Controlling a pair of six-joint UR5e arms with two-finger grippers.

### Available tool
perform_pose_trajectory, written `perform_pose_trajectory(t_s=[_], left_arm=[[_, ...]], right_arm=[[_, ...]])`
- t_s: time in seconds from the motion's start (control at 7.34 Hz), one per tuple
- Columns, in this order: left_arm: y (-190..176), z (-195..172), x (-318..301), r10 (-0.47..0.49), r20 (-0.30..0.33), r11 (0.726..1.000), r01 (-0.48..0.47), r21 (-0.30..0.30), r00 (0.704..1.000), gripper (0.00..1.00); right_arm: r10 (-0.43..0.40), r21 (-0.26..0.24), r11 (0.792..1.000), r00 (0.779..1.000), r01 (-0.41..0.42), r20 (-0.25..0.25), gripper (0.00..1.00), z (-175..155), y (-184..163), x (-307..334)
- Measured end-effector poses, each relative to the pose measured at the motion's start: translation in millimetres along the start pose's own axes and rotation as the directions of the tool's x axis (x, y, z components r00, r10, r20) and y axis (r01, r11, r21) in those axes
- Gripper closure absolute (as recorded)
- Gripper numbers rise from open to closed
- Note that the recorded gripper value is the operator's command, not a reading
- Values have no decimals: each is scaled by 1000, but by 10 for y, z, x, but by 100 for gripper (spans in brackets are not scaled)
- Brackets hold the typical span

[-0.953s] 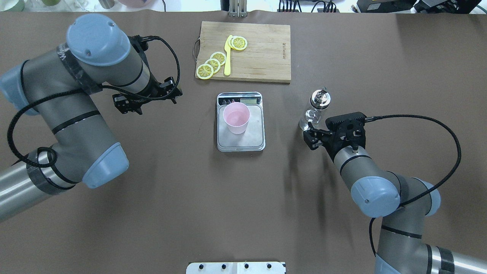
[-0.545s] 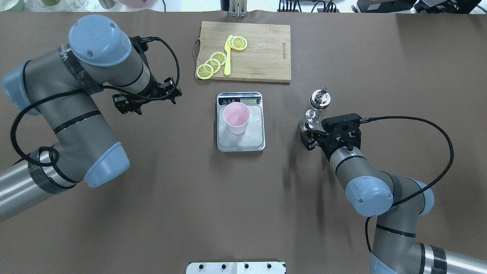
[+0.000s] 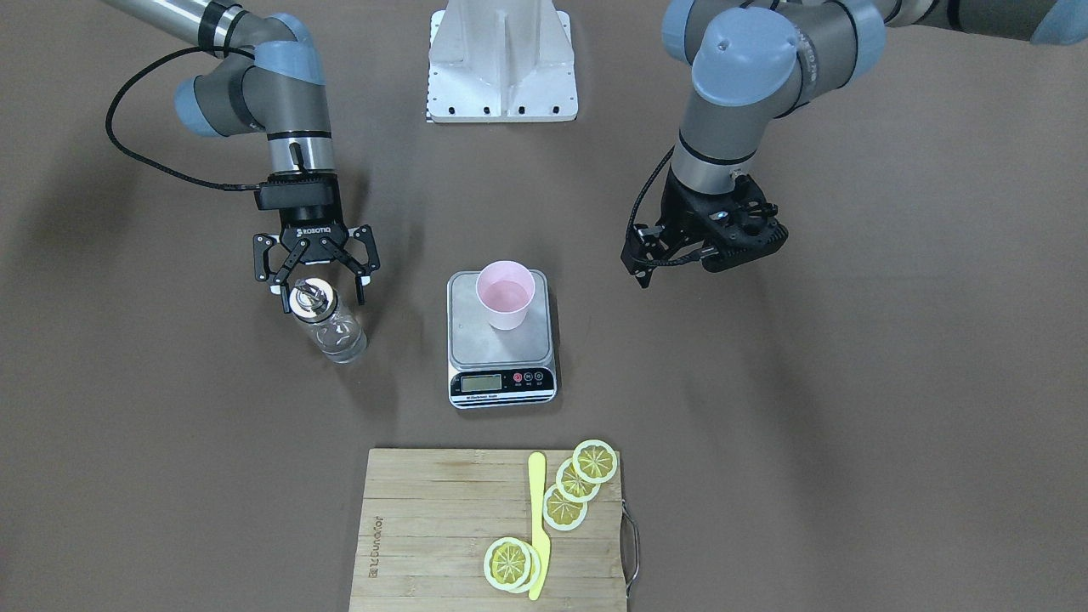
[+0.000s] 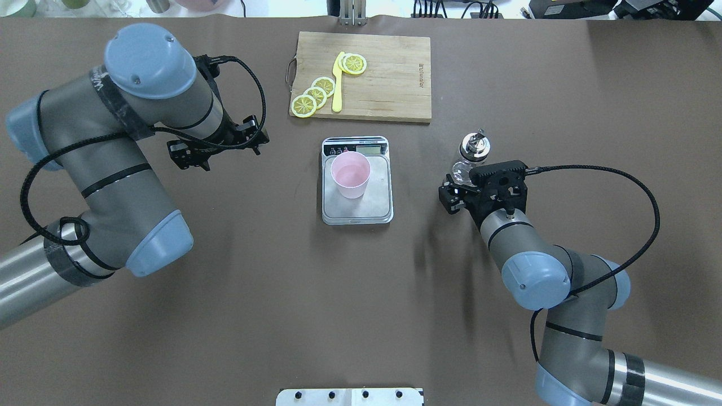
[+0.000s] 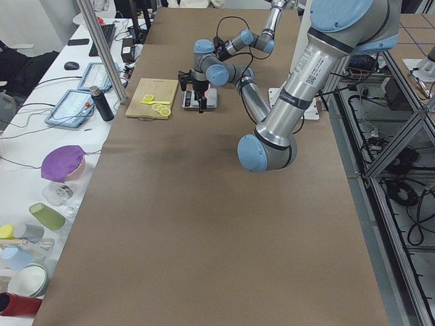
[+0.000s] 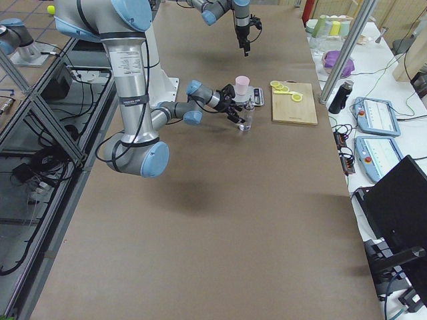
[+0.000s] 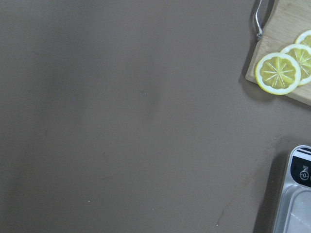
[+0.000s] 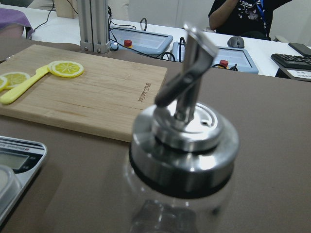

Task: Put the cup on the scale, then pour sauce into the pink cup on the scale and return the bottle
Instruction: 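Grasp the glass sauce bottle with the right gripper and lift it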

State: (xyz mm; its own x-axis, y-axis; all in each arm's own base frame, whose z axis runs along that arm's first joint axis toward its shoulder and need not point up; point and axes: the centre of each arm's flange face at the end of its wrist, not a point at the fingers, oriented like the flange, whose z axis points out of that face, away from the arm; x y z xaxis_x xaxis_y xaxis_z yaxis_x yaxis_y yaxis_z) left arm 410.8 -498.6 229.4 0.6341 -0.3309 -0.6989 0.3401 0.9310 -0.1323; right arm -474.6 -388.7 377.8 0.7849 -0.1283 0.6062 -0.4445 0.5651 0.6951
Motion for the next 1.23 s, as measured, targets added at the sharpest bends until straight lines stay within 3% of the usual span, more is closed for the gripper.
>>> perform_pose_trajectory(t_s=[0.68,0.82,0.95,1.09,1.23], left_arm=[[-11,38,1,-3,6,1000,3,-1,1000,2],[-13,39,0,-3,6,1000,3,-1,1000,2],[-14,39,0,-3,7,1000,3,0,1000,2],[-17,38,0,-3,7,1000,3,2,1000,2],[-17,37,-1,-3,7,1000,3,3,1000,2]], right_arm=[[20,25,999,1000,-20,2,2,258,-49,-2],[24,28,999,1000,-24,5,13,260,-70,-19],[29,30,999,1000,-29,9,50,257,-92,-48],[31,32,999,999,-32,12,76,253,-107,-70],[32,33,999,999,-33,14,97,249,-115,-80]])
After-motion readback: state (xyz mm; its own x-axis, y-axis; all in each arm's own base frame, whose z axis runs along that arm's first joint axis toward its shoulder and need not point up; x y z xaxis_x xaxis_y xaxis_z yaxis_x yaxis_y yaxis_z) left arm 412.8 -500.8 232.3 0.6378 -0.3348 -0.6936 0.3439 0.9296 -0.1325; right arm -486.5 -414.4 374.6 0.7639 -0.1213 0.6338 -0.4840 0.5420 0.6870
